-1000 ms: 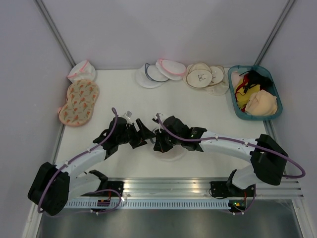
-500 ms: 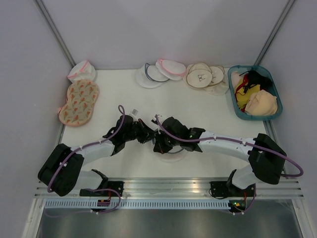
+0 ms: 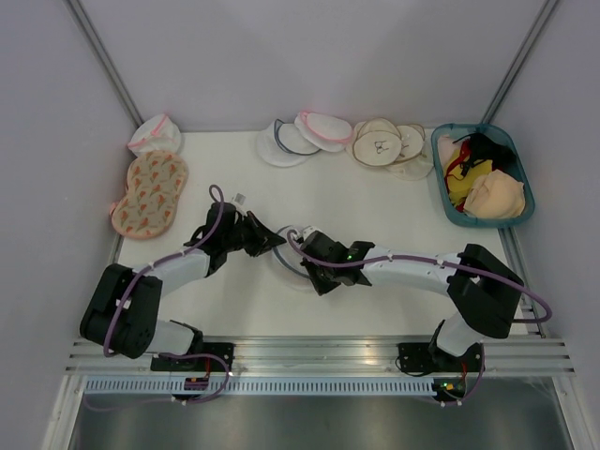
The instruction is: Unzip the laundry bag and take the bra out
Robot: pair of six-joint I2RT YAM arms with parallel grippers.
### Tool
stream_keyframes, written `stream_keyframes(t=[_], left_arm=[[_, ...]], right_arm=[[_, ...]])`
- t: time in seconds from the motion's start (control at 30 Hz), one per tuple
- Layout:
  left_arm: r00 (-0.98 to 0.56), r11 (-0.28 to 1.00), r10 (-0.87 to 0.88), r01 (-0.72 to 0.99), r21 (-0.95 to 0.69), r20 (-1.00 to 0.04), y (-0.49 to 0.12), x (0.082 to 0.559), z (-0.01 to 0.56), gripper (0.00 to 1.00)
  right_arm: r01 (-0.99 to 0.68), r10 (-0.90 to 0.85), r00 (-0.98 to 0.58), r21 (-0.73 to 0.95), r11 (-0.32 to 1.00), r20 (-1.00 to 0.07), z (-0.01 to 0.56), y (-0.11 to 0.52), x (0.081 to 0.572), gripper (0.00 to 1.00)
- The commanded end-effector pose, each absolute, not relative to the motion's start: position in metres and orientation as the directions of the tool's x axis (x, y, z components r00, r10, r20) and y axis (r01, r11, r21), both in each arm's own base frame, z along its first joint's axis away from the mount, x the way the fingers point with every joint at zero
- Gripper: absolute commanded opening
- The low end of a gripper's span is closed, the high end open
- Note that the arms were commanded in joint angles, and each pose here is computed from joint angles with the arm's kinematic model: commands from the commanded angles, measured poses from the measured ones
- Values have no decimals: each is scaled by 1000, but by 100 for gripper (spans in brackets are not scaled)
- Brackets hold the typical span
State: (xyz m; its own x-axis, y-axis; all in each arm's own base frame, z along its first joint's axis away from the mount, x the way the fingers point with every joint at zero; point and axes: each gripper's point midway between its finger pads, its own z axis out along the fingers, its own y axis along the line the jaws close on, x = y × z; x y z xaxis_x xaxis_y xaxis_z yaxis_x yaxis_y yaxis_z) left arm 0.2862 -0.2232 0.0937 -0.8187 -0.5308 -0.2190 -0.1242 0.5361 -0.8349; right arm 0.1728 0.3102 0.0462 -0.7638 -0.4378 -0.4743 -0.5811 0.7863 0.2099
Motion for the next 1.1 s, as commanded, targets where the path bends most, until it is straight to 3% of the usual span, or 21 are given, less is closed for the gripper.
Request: stream_keyframes(t=[0.0, 0.17, 0.27, 0.43, 0.47, 0.5, 0.6, 0.63, 0.67, 0.77, 0.9, 0.93, 1.07], left_arm=[[-836, 587, -451, -15, -810, -311, -214, 304, 99, 2], [-880, 651, -316, 69, -755, -354, -215, 307, 90, 2], [-893, 664, -238, 137, -735, -381, -219, 311, 92, 2], [-894, 675, -176, 195, -711, -412, -224, 327, 107, 3], [-888, 675, -175, 206, -709, -425, -225, 331, 111, 9], [-874, 671, -178, 227, -706, -451, -227, 338, 120, 34], [-854, 693, -217, 206, -691, -473, -224, 348, 129, 70], [-837, 709, -240, 196, -677, -492, -219, 351, 135, 72], [-835, 723, -252, 173, -669, -489, -216, 348, 136, 80], [-803, 743, -335, 96, -663, -492, -201, 336, 143, 82], [-804, 690, -417, 23, -723, -424, -205, 292, 140, 82], [-804, 669, -426, 29, -743, -414, -207, 283, 143, 83], [-812, 561, -475, 18, -827, -340, -219, 252, 156, 85]], right_arm=[[-496, -474, -785, -53, 867, -399, 27, 249, 180, 0], [-246, -390, -784, -336, 909, -482, 47, 187, 226, 0], [-108, -332, -772, -402, 909, -542, 64, 164, 254, 0], [-53, -308, -761, -420, 906, -570, 76, 157, 274, 0], [-51, -305, -758, -415, 909, -576, 78, 159, 276, 0], [-55, -303, -761, -408, 911, -574, 77, 160, 275, 0], [-66, -289, -765, -376, 924, -576, 77, 164, 273, 1], [-66, -283, -765, -368, 928, -578, 77, 165, 272, 0], [-67, -280, -767, -362, 930, -577, 76, 164, 270, 0], [-102, -279, -782, -327, 939, -557, 69, 169, 263, 0], [-329, -341, -768, -124, 936, -542, 62, 227, 242, 0], [-446, -360, -775, 46, 894, -519, 65, 259, 220, 0], [-637, -365, -731, 385, 668, -576, 100, 324, 178, 1]])
